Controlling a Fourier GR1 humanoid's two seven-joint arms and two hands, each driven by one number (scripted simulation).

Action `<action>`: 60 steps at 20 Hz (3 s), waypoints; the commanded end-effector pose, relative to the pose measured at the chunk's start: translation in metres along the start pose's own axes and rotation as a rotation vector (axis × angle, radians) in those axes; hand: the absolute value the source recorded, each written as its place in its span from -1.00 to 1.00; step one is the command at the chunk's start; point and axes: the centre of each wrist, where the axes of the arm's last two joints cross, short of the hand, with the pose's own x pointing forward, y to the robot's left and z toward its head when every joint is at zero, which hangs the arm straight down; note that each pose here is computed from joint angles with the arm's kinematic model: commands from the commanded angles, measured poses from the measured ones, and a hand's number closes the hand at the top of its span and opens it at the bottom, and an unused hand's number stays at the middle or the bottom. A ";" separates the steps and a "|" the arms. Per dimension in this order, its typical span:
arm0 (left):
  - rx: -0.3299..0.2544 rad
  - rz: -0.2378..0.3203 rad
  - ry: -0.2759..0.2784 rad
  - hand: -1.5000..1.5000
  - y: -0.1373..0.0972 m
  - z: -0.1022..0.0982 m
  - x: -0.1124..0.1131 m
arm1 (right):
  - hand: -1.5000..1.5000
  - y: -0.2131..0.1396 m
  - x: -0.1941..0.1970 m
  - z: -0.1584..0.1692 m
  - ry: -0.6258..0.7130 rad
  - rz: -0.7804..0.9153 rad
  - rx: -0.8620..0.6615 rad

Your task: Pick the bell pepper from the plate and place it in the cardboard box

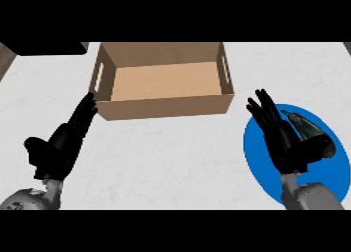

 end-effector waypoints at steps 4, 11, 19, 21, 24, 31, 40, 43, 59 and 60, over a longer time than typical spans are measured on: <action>0.088 -0.152 0.020 0.00 0.023 0.005 -0.011 | -1.00 0.031 0.078 -0.020 -0.370 -0.131 0.527; 0.161 -0.201 0.050 0.00 0.017 0.018 -0.046 | -1.00 -0.069 0.056 -0.041 -0.483 -0.004 0.460; 0.184 -0.193 0.062 0.00 0.028 0.021 -0.044 | -1.00 -0.141 0.101 -0.058 -0.557 0.323 0.668; 0.179 -0.209 0.053 0.00 0.047 0.021 -0.028 | -1.00 -0.155 0.116 -0.051 -0.541 0.521 0.702; 0.154 -0.184 0.064 0.00 0.034 0.018 -0.044 | -1.00 -0.146 0.152 -0.060 -0.528 0.709 0.787; 0.173 -0.195 0.069 0.00 0.037 0.015 -0.044 | -1.00 -0.152 0.164 -0.048 -0.338 1.093 1.001; 0.169 -0.191 0.072 0.00 0.042 0.020 -0.059 | -1.00 -0.130 0.130 -0.037 -0.259 1.221 1.048; 0.182 -0.196 0.063 0.00 0.050 0.026 -0.045 | -1.00 -0.137 0.129 -0.031 -0.255 1.228 1.016; 0.184 -0.204 0.078 0.00 0.045 0.017 -0.035 | -1.00 -0.120 0.061 -0.031 -0.206 1.279 0.989; 0.185 -0.178 0.073 0.00 0.041 0.024 -0.057 | -1.00 -0.146 0.063 -0.031 -0.208 1.264 0.982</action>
